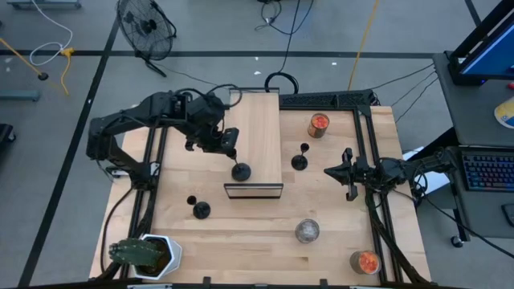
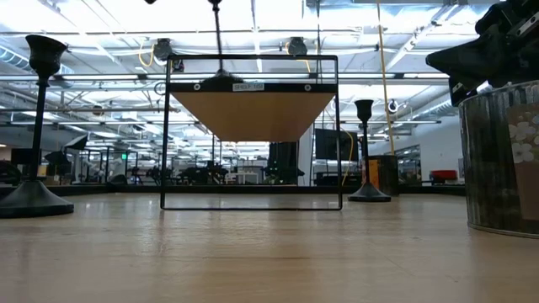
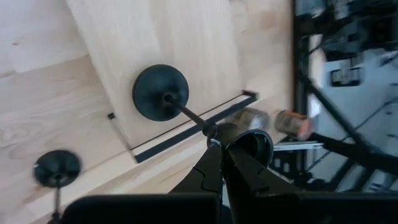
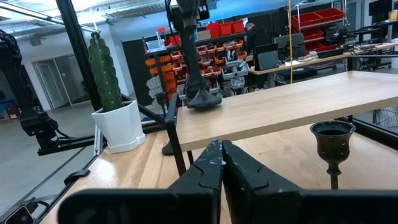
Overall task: Pick & Place candle stick holders
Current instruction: Put the top black candle holder on the shelf
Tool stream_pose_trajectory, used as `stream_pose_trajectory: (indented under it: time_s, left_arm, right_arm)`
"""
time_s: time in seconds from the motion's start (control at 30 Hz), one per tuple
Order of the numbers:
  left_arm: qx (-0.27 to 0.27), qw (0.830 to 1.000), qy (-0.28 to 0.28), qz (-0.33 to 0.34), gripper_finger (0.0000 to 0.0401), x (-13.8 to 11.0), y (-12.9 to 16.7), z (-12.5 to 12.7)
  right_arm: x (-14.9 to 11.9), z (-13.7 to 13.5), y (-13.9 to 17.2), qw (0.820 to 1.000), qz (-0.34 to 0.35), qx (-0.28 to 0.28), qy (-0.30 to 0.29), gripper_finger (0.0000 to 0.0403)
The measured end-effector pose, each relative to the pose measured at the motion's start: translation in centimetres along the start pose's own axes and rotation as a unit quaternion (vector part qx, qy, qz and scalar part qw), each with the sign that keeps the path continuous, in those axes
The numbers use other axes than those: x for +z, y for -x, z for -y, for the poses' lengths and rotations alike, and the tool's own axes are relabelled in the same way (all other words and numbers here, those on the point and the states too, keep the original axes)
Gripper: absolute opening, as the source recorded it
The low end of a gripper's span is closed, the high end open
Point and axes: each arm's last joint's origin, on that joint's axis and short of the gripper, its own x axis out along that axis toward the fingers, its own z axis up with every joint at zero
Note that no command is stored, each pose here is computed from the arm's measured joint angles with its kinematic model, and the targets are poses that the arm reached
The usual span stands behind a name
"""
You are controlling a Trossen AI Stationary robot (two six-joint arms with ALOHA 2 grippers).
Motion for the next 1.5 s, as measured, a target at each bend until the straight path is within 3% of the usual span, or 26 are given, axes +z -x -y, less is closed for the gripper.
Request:
stream_pose_trajectory:
  time_s: [0.53, 0.93, 1.33, 1.5]
  left_arm:
    - [-0.004, 1.000, -0.001, 0.001, 0.0017, 0.2, -0.3, 0.2]
    - [-0.007, 1.000, 0.000, 0.003, 0.0067, 0.2, -0.3, 0.3]
    - [-0.060, 0.998, -0.011, 0.023, 0.0078, 0.2, 1.6, 0.4]
    - [-0.089, 0.996, -0.015, -0.005, 0.0079, -1.5, 3.4, 0.1]
  right_arm:
    - [0.0, 0.0, 0.0, 1.000, 0.000, 0.000, 0.000, 0.0000]
    - [0.0, 0.0, 0.0, 1.000, 0.000, 0.000, 0.000, 0.0000]
    - [0.0, 0.0, 0.0, 1.000, 0.000, 0.000, -0.004, 0.0000]
    - [0.0, 0.0, 0.0, 1.000, 0.000, 0.002, -0.004, 0.0000]
